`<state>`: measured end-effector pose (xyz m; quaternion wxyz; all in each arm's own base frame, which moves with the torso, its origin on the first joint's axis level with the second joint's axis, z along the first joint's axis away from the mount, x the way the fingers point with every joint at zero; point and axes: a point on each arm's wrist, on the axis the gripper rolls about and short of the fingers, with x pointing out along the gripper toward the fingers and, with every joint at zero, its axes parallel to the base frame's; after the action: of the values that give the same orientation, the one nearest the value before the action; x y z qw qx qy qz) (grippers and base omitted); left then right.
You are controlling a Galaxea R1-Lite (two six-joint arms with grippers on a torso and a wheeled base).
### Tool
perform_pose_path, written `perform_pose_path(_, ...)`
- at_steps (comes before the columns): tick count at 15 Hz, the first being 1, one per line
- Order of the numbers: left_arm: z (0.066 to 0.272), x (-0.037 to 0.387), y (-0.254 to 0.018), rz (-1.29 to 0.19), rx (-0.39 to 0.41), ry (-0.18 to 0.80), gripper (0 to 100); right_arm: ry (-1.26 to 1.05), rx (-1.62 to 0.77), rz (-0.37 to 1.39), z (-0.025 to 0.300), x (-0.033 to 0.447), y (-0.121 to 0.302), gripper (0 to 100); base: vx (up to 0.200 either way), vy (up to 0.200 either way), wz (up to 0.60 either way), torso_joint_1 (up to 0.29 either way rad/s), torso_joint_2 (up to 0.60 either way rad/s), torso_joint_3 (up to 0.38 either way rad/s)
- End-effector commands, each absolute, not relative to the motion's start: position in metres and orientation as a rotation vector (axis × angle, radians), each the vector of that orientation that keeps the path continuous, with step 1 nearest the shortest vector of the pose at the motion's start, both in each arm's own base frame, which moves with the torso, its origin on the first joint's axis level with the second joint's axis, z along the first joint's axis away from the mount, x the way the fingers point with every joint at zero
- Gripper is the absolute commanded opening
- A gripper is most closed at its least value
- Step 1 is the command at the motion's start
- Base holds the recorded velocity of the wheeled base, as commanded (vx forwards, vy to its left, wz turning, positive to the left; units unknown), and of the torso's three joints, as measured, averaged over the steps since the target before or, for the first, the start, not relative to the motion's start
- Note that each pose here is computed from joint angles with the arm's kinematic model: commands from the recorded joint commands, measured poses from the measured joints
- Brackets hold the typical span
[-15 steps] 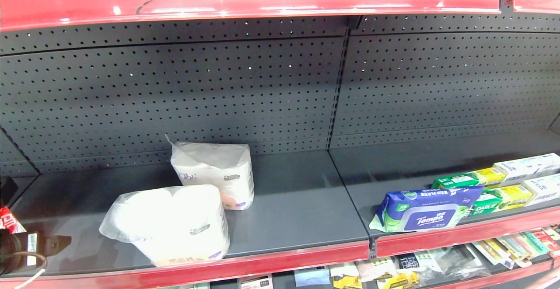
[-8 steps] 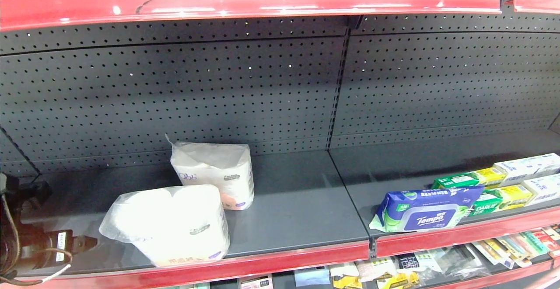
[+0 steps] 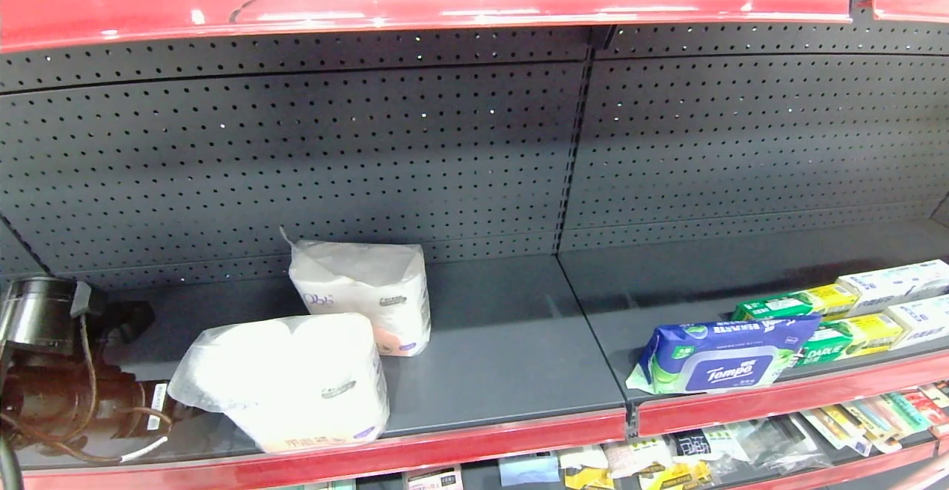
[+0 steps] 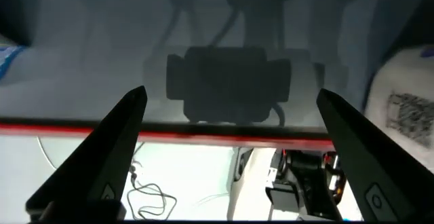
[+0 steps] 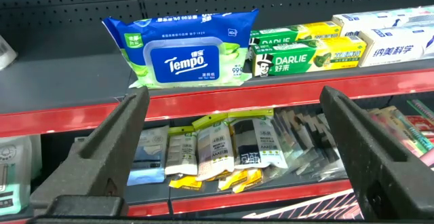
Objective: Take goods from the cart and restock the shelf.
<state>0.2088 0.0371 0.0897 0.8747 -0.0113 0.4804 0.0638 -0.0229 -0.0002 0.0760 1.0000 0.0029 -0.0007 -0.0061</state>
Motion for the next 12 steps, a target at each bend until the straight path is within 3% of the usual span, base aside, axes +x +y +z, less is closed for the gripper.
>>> perform_pose_path(1,0.086,0.216,0.032,0.109,-0.012,1.016,100,-0.002,0.006,-0.012,0.076,-0.023,0.0,100,0.0,0.0,0.0,0.0,0.0,0.0)
perform_pose_path(12,0.077,0.233,0.021,0.053,0.018,1.016,100,-0.002,0.006,-0.012,0.076,-0.023,0.0,100,0.0,0.0,0.0,0.0,0.0,0.0)
